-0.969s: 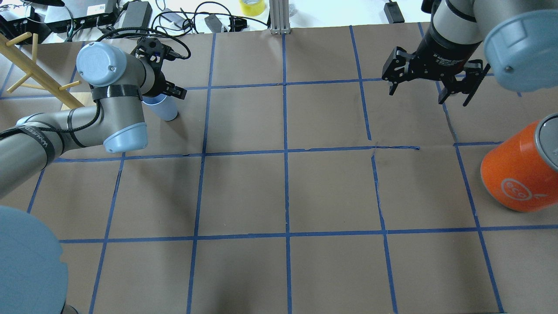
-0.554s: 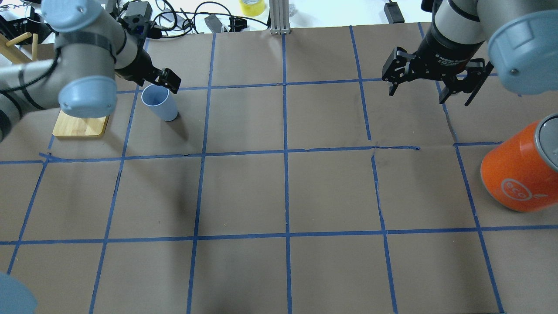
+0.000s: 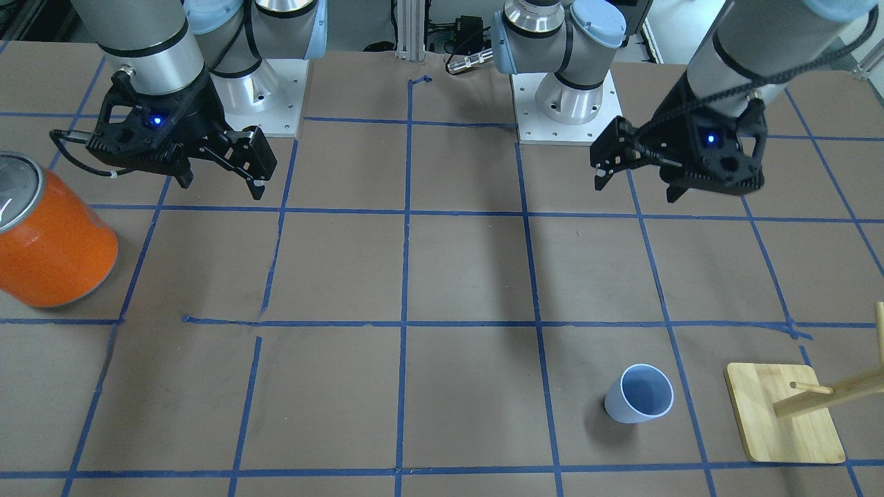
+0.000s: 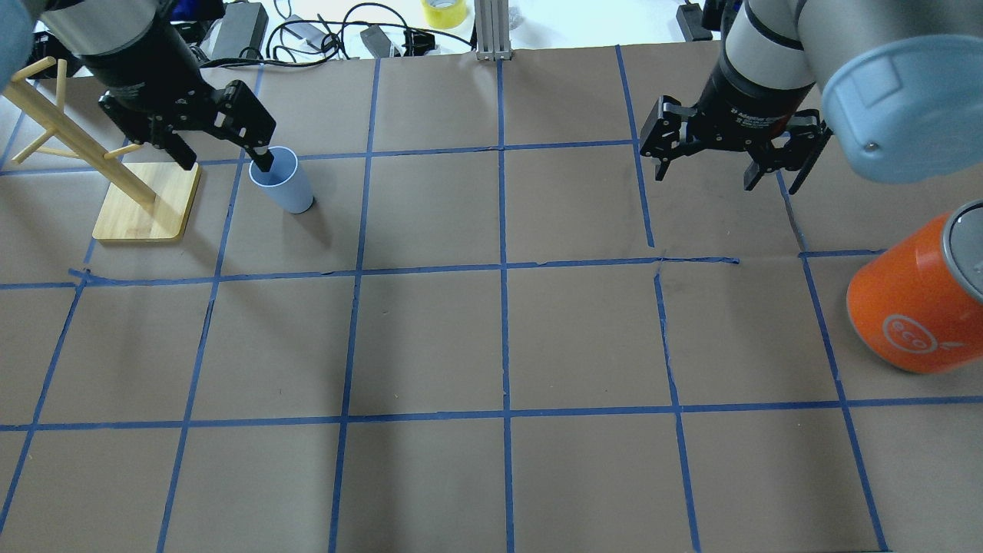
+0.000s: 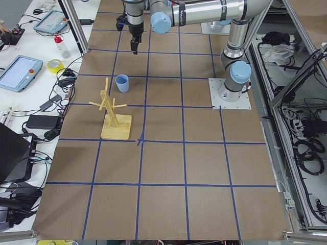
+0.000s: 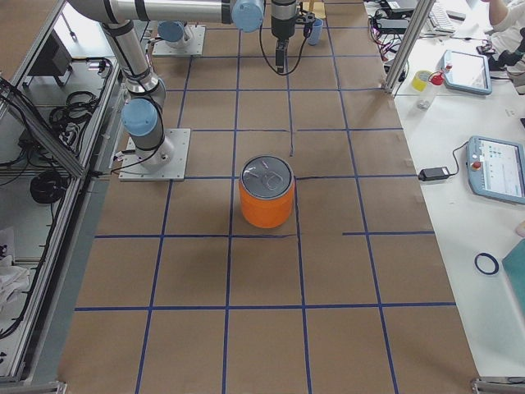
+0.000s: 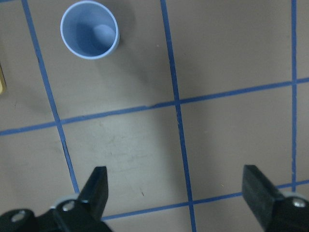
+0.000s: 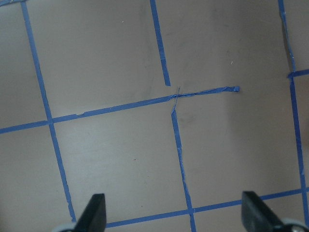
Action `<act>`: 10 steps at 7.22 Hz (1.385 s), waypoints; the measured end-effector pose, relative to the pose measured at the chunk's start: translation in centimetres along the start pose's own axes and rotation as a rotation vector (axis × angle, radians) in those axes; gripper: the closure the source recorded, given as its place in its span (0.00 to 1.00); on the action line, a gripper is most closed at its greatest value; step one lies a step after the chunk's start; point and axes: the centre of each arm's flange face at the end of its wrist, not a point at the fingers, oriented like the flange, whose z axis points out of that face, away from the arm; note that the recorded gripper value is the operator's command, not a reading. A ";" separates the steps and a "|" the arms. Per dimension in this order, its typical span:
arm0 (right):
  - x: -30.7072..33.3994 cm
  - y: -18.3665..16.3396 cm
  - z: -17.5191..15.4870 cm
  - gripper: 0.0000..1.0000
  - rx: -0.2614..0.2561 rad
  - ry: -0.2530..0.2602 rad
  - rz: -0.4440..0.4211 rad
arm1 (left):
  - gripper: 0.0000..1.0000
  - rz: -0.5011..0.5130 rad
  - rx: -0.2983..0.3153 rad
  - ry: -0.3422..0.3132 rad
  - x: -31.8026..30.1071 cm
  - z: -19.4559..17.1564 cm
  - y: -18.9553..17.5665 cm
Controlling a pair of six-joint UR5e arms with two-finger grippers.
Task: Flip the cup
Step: 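Open the left gripper and raise it away from the upright cup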
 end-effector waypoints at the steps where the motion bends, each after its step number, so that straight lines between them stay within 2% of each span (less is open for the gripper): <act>1: 0.0 0.0 0.1 0.00 -0.005 0.003 -0.001 | 0.00 -0.061 -0.023 -0.006 1.5 -0.6 1.9; 2: 0.0 0.1 0.2 0.00 -0.007 0.005 -0.003 | 0.00 -0.099 -0.032 -0.048 3.5 -0.3 2.8; 3: 0.2 0.0 0.1 0.00 -0.010 0.010 -0.005 | 0.00 -0.095 0.006 -0.112 5.1 0.2 2.7; 4: 0.6 0.0 0.1 0.00 -0.012 0.030 -0.006 | 0.00 -0.079 0.090 -0.152 6.1 0.5 1.9; 5: 1.1 -0.1 0.0 0.00 -0.016 0.061 -0.013 | 0.00 -0.068 0.148 -0.167 6.5 1.0 1.5; 6: 1.4 0.0 0.0 0.00 -0.022 0.090 -0.028 | 0.00 -0.043 0.175 -0.167 6.5 1.1 1.5; 8: 1.7 -0.2 0.1 0.00 -0.026 0.111 -0.041 | 0.00 -0.007 0.219 -0.114 5.6 0.5 1.0; 10: 1.7 -0.3 0.3 0.00 -0.027 0.112 -0.042 | 0.00 -0.077 0.246 -0.093 3.4 0.0 0.8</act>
